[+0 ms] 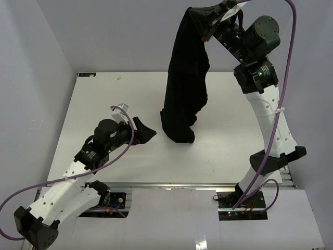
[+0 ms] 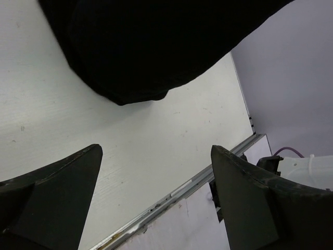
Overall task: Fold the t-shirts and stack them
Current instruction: Flatten out the tshirt
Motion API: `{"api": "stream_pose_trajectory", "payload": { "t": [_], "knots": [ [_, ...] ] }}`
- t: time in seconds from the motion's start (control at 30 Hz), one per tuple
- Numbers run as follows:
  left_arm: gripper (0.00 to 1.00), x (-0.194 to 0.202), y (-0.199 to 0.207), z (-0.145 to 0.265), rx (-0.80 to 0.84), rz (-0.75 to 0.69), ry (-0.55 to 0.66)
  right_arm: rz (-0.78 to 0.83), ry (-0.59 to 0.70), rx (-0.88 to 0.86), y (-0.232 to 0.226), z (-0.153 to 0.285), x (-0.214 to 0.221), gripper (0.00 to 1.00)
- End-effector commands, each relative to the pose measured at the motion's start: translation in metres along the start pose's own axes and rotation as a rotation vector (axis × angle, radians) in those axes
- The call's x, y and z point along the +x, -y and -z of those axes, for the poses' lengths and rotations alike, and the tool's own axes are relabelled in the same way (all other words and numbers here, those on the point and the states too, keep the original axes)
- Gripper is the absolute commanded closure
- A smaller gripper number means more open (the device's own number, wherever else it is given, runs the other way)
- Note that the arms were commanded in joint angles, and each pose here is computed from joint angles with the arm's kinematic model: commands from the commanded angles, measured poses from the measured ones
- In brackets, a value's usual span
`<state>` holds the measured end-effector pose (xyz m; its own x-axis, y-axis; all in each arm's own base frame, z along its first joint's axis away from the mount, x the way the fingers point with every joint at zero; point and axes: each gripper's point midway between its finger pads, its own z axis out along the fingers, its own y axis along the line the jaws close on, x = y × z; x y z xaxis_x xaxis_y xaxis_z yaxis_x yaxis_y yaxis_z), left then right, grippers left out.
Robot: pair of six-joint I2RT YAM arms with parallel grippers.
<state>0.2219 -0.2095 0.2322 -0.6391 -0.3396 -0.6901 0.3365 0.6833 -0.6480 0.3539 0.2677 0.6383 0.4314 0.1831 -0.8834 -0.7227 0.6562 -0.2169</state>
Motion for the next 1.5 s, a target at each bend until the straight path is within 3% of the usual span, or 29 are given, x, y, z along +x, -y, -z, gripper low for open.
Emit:
{"api": "stream_pose_trajectory", "payload": {
  "t": [0.0, 0.03, 0.07, 0.13, 0.17, 0.3, 0.5, 0.77, 0.97, 1.2, 1.3, 1.4, 1.43, 1.47],
  "knots": [
    [0.02, -0.005, 0.007, 0.004, 0.018, -0.019, 0.012, 0.123, 0.232, 0.158, 0.023, 0.024, -0.091, 0.94],
    [0.02, -0.004, 0.007, 0.002, 0.019, -0.022, -0.001, 0.163, 0.236, 0.181, 0.025, 0.035, -0.1, 0.94],
    [0.02, -0.002, 0.008, -0.001, 0.023, -0.024, -0.016, 0.161, 0.172, 0.192, 0.029, 0.032, -0.072, 0.94],
    [0.02, 0.006, 0.005, -0.01, 0.02, -0.017, -0.062, 0.203, 0.143, 0.234, 0.04, 0.05, -0.067, 0.94],
    [0.02, 0.008, 0.007, -0.013, 0.032, -0.018, -0.07, 0.201, 0.077, 0.244, 0.047, 0.051, -0.036, 0.94],
    [0.02, 0.02, 0.007, -0.033, 0.035, -0.031, -0.124, 0.221, -0.022, 0.297, 0.073, 0.076, -0.003, 0.94],
    [0.02, 0.049, 0.001, -0.077, -0.079, -0.17, -0.195, 0.145, -0.128, 0.252, 0.059, 0.094, 0.046, 0.94],
    [0.02, 0.07, 0.021, -0.128, -0.211, -0.476, -0.083, 0.07, -0.174, 0.239, 0.05, 0.101, 0.066, 0.94],
    [0.02, 0.08, 0.016, -0.16, -0.311, -0.655, -0.101, 0.049, -0.173, 0.238, 0.049, 0.101, 0.066, 0.94],
    [0.03, 0.1, -0.017, -0.183, -0.431, -0.81, -0.184, 0.043, -0.173, 0.247, 0.052, 0.102, 0.066, 0.94],
    [0.1, 0.106, -0.017, -0.191, -0.421, -0.831, -0.214, 0.046, -0.175, 0.254, 0.054, 0.104, 0.066, 0.94],
    [0.34, 0.119, -0.02, -0.193, -0.402, -0.83, -0.263, 0.049, -0.18, 0.265, 0.059, 0.107, 0.066, 0.94],
    [0.53, 0.118, -0.02, -0.191, -0.403, -0.821, -0.262, 0.05, -0.182, 0.266, 0.06, 0.108, 0.067, 0.94],
    [0.64, 0.117, -0.02, -0.189, -0.406, -0.81, -0.258, 0.055, -0.182, 0.272, 0.062, 0.11, 0.066, 0.94]
  ]
}}
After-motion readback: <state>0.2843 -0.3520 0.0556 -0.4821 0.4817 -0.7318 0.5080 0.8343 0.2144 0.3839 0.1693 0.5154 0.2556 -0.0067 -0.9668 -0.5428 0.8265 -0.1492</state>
